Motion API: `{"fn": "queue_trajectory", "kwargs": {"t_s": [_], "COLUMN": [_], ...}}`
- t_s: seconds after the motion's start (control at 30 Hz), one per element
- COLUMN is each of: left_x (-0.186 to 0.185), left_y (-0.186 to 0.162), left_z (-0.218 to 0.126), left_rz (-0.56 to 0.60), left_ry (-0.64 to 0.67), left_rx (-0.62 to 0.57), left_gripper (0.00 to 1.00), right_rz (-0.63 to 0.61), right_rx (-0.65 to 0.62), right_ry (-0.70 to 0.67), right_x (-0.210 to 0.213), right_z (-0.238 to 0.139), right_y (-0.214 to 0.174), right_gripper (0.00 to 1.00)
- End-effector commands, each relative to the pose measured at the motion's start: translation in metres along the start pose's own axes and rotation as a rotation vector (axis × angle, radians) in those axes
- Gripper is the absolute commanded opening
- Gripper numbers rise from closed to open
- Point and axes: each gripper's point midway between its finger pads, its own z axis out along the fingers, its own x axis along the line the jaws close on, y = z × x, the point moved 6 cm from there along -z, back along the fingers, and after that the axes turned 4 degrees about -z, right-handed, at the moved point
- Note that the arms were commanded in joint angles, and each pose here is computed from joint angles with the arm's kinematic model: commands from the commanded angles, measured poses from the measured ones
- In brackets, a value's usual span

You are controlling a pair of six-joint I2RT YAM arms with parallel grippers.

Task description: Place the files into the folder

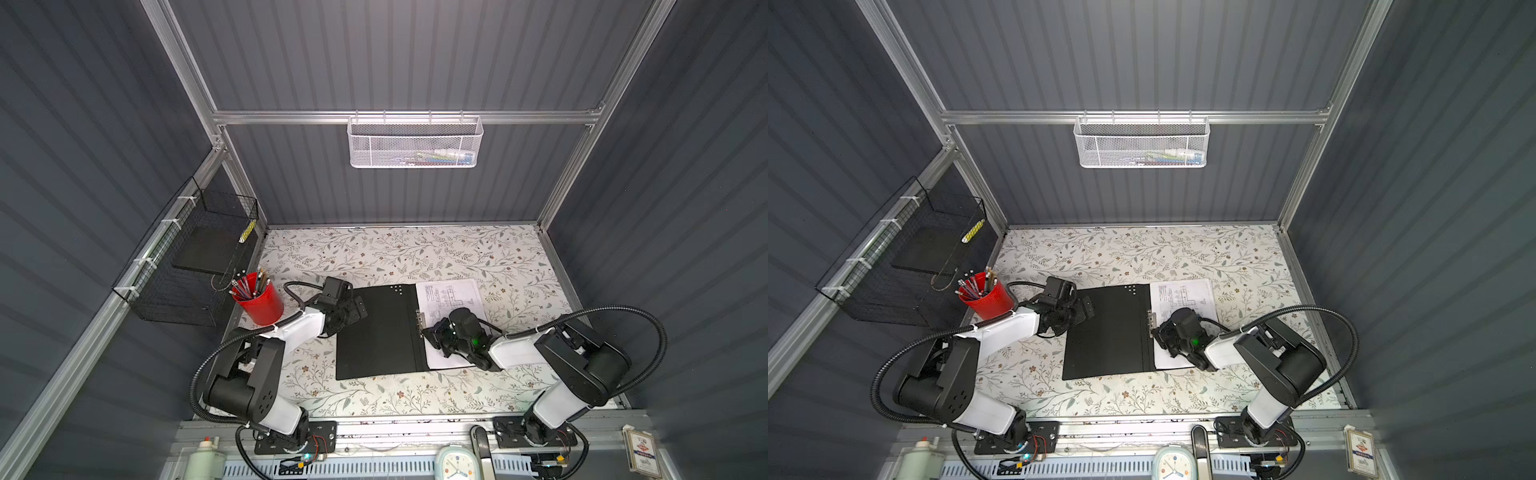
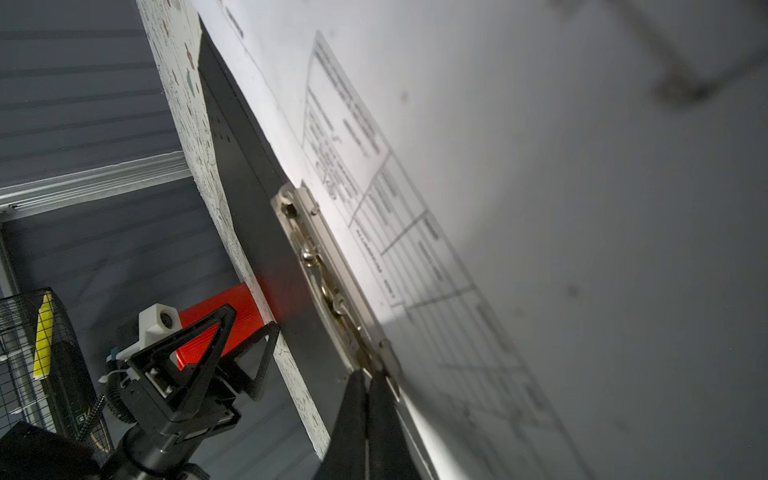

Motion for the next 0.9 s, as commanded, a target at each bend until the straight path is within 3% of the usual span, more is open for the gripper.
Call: {"fn": "queue_trajectory", "kwargs": {"t_s": [0.0,0.53,0.87], "left_x": [0.058,0.066,0.068], "left_y": [-0.045,-0.051,-0.050], "left_z": [0.015,0.020,0.020], "left_rz": [-0.037,-0.047,-0.058], "left_ry": [0.235,0.249,0.256], "left_rx": [0.197,0.214,0.214], "left_gripper": [1.00,1.00,1.00], "right_rz": [0.084,0.118,0.069], "right_rx": [-0.118,-0.129,-0.162], "right_ry": [-0.544,-0.622,-0.602], "right_x": [-0.127,-0.159,-0.141], "right_z": [-0.022,-0.022,-0.032], "right_y": [0.005,0.002,0.008], "right_gripper": [0.00,0.00,0.00]}}
